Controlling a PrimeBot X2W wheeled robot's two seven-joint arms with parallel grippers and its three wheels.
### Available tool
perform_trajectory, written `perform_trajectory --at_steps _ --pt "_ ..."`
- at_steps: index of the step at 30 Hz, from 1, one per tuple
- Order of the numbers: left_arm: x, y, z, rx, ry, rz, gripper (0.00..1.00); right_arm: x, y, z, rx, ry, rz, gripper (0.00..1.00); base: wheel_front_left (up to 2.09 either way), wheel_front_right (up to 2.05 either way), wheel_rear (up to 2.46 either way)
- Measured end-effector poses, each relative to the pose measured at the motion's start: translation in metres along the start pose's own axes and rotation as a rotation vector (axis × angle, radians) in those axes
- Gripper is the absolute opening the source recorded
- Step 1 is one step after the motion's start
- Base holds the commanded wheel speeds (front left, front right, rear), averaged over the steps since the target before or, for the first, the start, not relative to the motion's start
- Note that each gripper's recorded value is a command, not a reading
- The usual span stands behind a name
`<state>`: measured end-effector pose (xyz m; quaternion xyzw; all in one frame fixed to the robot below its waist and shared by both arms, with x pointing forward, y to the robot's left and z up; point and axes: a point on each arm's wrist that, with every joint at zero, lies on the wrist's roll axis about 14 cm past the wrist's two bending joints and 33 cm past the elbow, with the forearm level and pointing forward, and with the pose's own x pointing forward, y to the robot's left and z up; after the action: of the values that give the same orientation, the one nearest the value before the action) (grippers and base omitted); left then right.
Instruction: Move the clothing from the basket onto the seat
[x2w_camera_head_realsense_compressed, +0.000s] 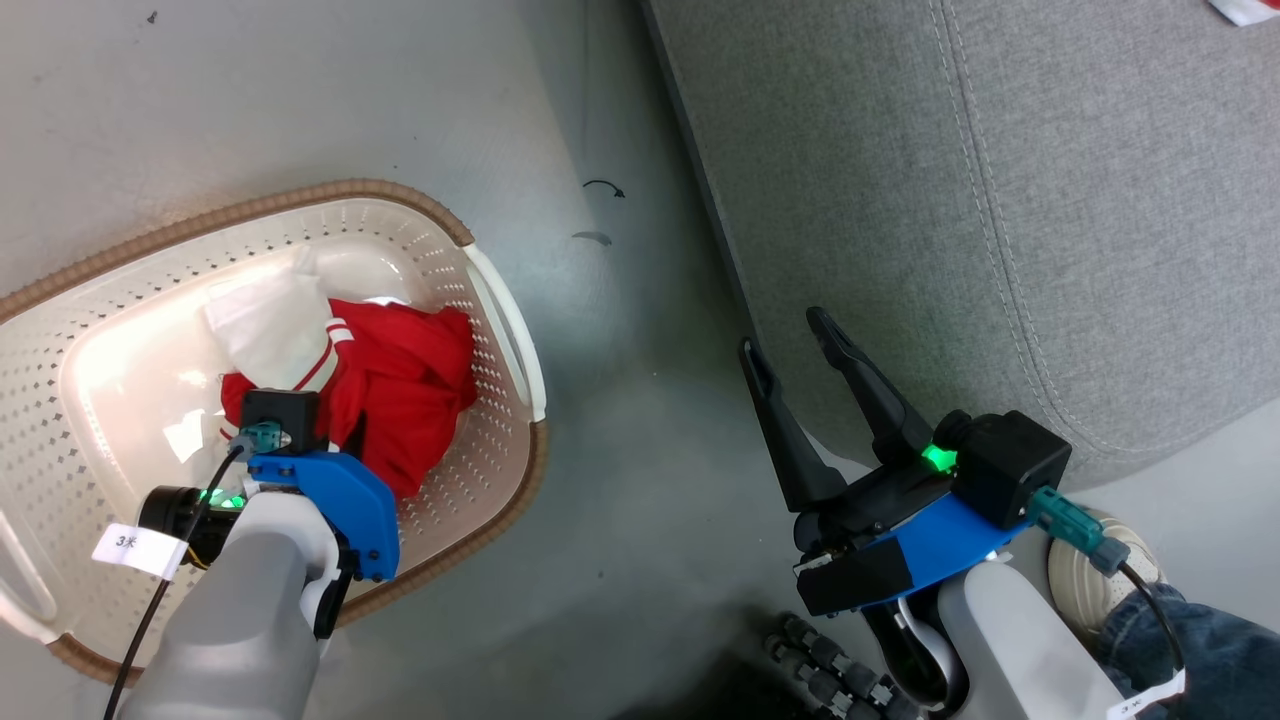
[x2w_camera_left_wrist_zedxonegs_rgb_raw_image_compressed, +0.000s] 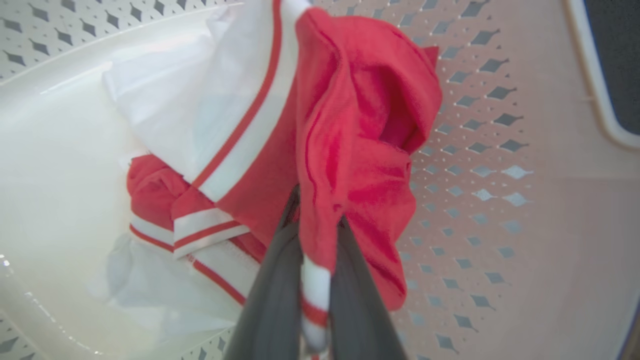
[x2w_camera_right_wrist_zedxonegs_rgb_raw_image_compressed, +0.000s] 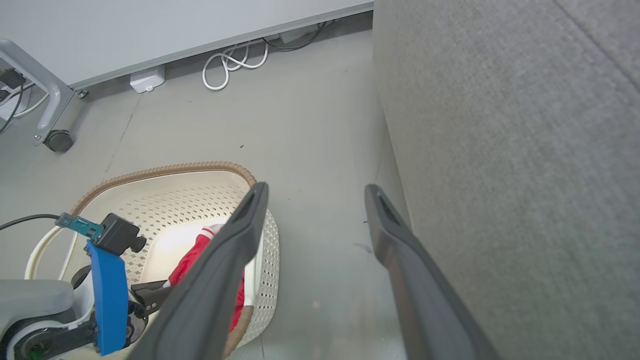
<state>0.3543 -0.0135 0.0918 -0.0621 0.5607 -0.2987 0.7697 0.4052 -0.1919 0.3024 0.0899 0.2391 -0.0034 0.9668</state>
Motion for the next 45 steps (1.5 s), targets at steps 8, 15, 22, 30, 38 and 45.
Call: perform_trajectory --at_steps 8,15,22,30,38,45 --pt "-0.003 -0.001 0.003 -0.012 -0.007 0.004 0.00 0.000 0.002 0.003 -0.002 -0.008 0.006 1.00 0.00 0.00 0.00" --pt "-0.012 -0.005 0.013 -0.017 -0.033 0.009 0.00 -0.001 0.004 0.012 -0.009 -0.032 0.015 1.00 0.00 0.00 0.00" --pt "-0.034 -0.015 0.038 -0.015 -0.121 0.010 0.00 -0.005 0.008 0.035 -0.037 -0.090 0.027 1.00 0.00 0.00 0.00" --pt "-0.075 -0.045 0.072 0.013 -0.273 -0.027 0.00 -0.018 0.019 0.064 -0.055 -0.155 0.052 1.00 0.00 0.00 0.00" --pt "-0.132 -0.081 0.110 0.113 -0.457 -0.077 0.00 -0.045 0.027 0.089 -0.066 -0.210 0.060 1.00 0.00 0.00 0.00" --pt "-0.183 -0.105 0.142 0.206 -0.608 -0.098 0.00 -0.065 0.045 0.107 -0.069 -0.257 0.103 1.00 0.00 0.00 0.00"
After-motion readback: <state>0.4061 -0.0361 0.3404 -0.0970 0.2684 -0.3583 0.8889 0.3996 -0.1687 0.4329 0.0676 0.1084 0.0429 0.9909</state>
